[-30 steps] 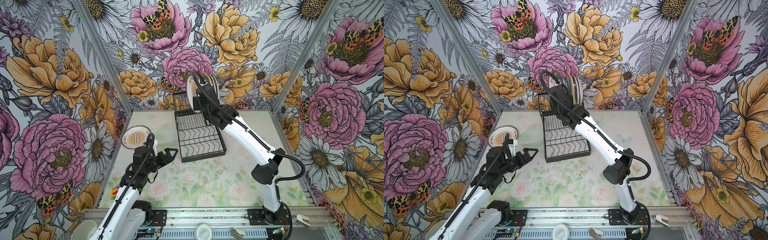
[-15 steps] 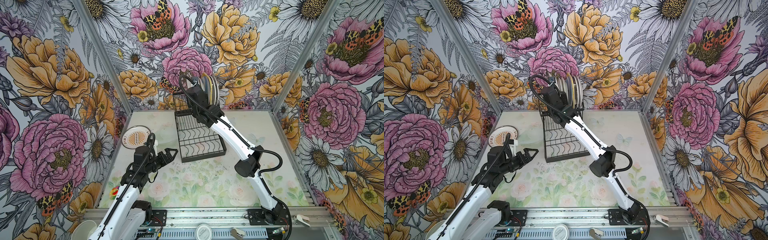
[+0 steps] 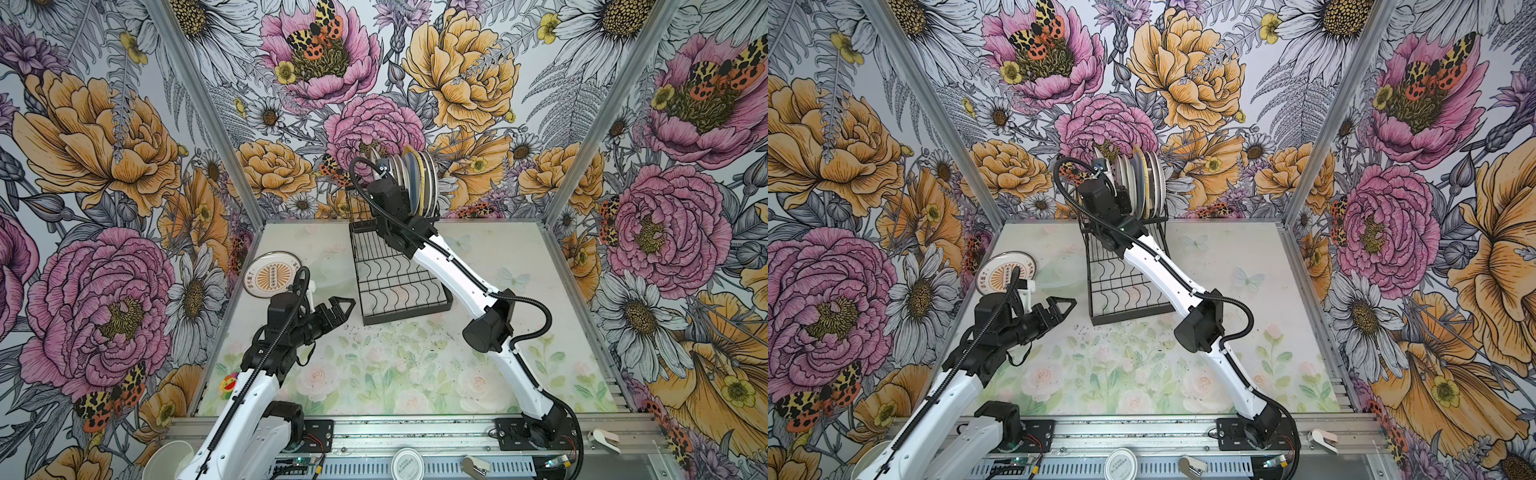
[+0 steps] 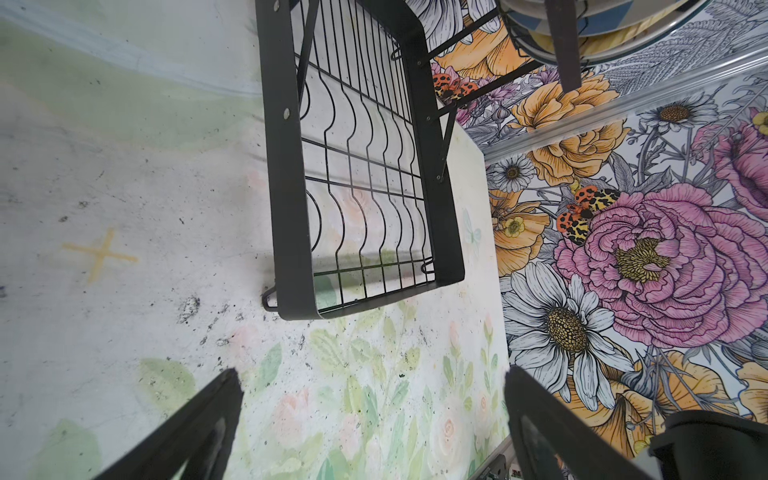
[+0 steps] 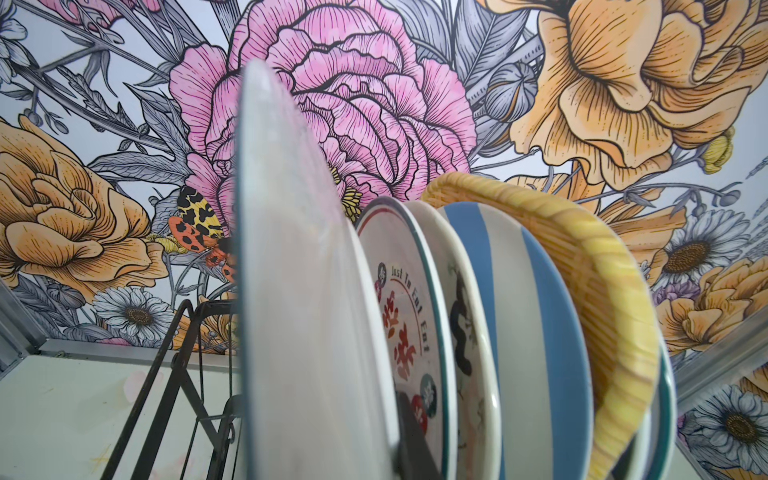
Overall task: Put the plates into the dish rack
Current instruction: 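Carry the upright sunburst plate into a rack slot with the right gripper, then lower the plate into the slot and open the right gripper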
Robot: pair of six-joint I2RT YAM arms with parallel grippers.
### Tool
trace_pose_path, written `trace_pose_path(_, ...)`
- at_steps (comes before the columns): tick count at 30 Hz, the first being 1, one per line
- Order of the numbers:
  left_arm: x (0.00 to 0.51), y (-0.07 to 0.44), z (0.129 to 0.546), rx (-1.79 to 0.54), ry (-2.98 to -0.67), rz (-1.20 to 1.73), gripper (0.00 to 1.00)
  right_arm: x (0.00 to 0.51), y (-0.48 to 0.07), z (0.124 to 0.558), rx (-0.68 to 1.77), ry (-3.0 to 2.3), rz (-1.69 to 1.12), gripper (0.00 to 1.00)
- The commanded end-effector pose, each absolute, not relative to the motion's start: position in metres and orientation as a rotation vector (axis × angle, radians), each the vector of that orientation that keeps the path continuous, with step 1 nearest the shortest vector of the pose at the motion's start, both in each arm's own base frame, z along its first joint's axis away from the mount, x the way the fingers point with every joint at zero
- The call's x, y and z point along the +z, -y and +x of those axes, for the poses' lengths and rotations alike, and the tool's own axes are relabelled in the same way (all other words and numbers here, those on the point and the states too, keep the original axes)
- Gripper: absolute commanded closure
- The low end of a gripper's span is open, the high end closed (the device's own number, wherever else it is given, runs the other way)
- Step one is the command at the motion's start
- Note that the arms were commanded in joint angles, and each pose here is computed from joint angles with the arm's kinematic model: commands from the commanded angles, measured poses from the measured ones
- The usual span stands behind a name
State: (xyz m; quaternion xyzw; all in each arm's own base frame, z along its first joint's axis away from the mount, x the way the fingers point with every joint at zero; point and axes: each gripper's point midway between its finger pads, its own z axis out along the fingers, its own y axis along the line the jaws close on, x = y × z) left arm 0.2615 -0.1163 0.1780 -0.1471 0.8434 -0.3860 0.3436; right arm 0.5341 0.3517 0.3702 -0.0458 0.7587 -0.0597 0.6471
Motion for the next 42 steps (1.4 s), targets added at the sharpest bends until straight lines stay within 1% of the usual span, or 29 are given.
trace_pose_path(1,0.176,0.109,0.262,-0.957,-2.184,-0.393,0.01,0.390,-0.342,0.542,-0.125,-1.650,-0.010,1.00)
trace_pose_path(22,0.170,0.106,0.261,-0.954,-2.190,-0.416,0.01,0.346,-0.334,0.566,-0.181,-1.678,0.052,1.00)
trace_pose_path(34,0.169,0.105,0.256,-0.958,-2.180,-0.430,0.01,0.338,-0.326,0.574,-0.182,-1.682,0.092,1.00)
trace_pose_path(35,0.169,0.104,0.256,-0.957,-2.179,-0.432,0.01,0.339,-0.326,0.574,-0.181,-1.682,0.091,0.96)
trace_pose_path(37,0.169,0.103,0.255,-0.956,-2.178,-0.436,0.01,0.343,-0.325,0.572,-0.175,-1.677,0.094,0.83)
trace_pose_path(40,0.169,0.103,0.254,-0.956,-2.174,-0.439,0.01,0.352,-0.324,0.570,-0.164,-1.669,0.096,0.76)
trace_pose_path(42,0.168,0.102,0.254,-0.952,-2.173,-0.442,0.01,0.358,-0.323,0.569,-0.156,-1.664,0.093,0.74)
